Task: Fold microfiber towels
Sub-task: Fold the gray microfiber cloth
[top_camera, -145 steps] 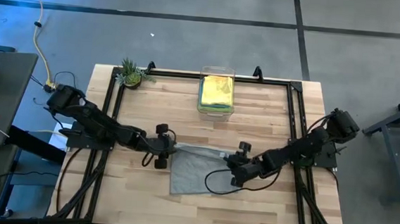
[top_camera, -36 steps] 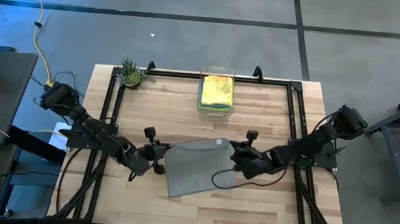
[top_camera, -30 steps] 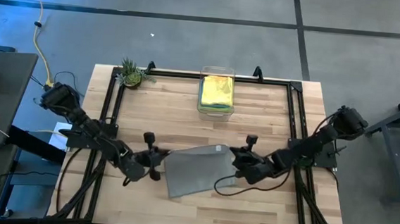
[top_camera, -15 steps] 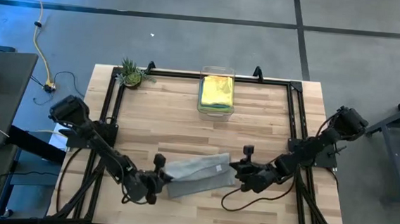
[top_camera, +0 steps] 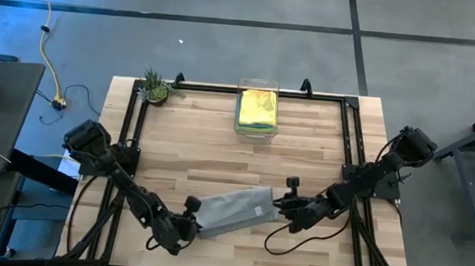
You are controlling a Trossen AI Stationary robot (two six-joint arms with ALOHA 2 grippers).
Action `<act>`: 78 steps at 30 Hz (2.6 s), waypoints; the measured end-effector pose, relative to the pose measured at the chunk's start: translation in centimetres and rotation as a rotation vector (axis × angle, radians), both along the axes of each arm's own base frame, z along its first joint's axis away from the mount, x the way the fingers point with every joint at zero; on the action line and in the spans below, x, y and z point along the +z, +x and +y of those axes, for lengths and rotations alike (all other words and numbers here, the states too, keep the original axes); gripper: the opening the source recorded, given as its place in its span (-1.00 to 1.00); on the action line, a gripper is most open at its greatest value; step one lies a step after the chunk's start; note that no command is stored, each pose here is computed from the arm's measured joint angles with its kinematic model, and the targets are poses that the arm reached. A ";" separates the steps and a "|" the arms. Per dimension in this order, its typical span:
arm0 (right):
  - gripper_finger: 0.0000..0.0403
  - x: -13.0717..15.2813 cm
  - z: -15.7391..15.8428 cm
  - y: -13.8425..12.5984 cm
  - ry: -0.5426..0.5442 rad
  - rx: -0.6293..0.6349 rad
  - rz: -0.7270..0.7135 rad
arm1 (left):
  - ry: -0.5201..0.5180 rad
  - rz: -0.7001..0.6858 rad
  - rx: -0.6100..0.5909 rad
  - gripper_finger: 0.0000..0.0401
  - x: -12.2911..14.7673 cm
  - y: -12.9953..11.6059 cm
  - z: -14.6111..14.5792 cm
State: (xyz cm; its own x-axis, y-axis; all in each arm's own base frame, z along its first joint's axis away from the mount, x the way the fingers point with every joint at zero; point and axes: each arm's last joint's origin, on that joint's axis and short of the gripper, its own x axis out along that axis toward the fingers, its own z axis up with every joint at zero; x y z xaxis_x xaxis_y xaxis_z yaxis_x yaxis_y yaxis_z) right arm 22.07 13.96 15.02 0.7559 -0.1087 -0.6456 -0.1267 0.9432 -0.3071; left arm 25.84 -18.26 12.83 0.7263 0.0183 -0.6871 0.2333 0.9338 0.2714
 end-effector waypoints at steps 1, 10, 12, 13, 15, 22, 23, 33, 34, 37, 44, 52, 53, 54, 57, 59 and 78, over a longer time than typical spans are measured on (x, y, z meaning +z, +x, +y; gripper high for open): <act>-0.83 0.0 0.0 0.0 0.009 0.007 0.006 | -0.008 0.018 0.002 -0.81 0.0 0.0 0.0; -0.24 -0.1 0.1 0.0 0.087 -0.029 0.012 | -0.087 0.111 0.004 -0.30 0.5 0.0 -0.3; -0.19 -0.1 0.2 -0.1 0.111 -0.016 0.026 | -0.088 0.123 0.015 -0.22 0.9 0.2 -0.4; -0.19 -0.1 0.2 0.0 0.132 -0.017 0.032 | -0.085 0.134 0.019 -0.18 1.1 0.2 -0.5; -0.20 -0.2 -0.1 0.2 0.216 -0.031 0.059 | -0.099 0.171 0.023 -0.14 1.3 0.2 -0.5; -0.32 -0.1 -2.4 1.8 0.620 -0.295 0.101 | -0.103 0.279 0.044 -0.32 0.8 -0.4 -0.1; -0.35 0.0 -2.3 1.9 0.630 -0.282 0.096 | -0.095 0.272 0.054 -0.39 0.8 -0.6 0.2; -0.91 0.0 -4.1 2.6 0.626 -0.389 0.062 | -0.330 0.120 0.177 -0.96 1.2 -3.5 5.6; -0.95 -0.1 -4.3 2.7 0.621 -0.398 0.060 | -0.355 0.120 0.178 -0.95 1.1 -3.8 5.9; -0.96 -0.2 -4.8 2.6 0.611 -0.422 0.078 | -0.404 0.126 0.240 -0.95 0.9 -4.4 6.9; -0.68 -0.9 -6.1 2.2 0.634 -0.572 0.147 | -0.655 0.159 0.460 -0.83 -1.0 -4.6 8.4; -0.35 -0.8 -6.6 2.6 0.762 -0.663 0.139 | -0.983 0.112 0.632 -0.44 -2.5 -5.5 8.5; -0.34 -0.8 -6.6 2.7 0.768 -0.663 0.135 | -1.001 0.095 0.646 -0.40 -2.6 -5.7 8.5; -0.34 -0.9 -6.6 2.8 0.779 -0.662 0.129 | -1.014 0.072 0.655 -0.37 -2.6 -5.8 8.6; -0.34 -1.0 -6.5 3.0 0.789 -0.657 0.127 | -1.017 0.021 0.667 -0.30 -2.6 -5.9 8.6; -0.36 -1.2 -6.5 3.1 0.788 -0.657 0.132 | -1.012 0.000 0.662 -0.29 -2.5 -5.9 8.6; -0.96 -1.1 -6.6 3.7 0.692 -0.599 0.031 | -0.845 -0.186 0.714 -0.95 -2.4 -5.6 9.3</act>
State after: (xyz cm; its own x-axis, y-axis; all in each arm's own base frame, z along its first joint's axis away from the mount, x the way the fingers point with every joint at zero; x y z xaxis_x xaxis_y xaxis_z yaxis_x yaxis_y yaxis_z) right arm 25.81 7.40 13.94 0.6788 -0.0583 -0.7320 0.4446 0.8259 0.3466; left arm 20.23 -8.92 10.47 0.8282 0.0508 -0.5581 -0.4076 0.7380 -0.5378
